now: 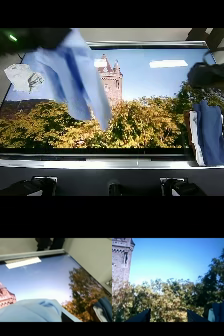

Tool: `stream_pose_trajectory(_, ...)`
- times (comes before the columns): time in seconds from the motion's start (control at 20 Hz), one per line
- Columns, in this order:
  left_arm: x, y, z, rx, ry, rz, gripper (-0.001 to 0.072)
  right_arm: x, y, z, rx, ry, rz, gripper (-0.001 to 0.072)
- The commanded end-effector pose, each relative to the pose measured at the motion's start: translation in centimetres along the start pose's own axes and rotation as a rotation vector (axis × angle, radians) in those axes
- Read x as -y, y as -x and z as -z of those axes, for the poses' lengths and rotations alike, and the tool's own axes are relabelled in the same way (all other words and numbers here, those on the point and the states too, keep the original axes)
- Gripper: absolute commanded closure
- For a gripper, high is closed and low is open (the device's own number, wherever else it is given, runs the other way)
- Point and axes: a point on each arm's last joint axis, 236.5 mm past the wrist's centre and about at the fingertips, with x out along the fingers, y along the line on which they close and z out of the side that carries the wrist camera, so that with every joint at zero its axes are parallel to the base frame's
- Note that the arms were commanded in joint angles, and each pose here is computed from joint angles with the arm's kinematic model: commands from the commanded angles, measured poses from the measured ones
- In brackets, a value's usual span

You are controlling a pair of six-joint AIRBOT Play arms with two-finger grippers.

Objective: Fold the shirts.

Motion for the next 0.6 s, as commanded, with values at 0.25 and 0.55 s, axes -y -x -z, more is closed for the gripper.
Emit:
stream_pose_trajectory(0.25, -3.8, -7.4, 23.4, -0.556, 0.092, -0.14, 0.0677, 0.7, 0.5, 5.4, -0.229, -0.067, 0.04, 0.018)
stream_pose_trajectory(0.55, -10.5, -7.9, 37.3, -0.775, 0.272, -0.296, 0.0369, -6.8, -11.9, 12.0, -0.545, -0.057, -0.166, 0.0152)
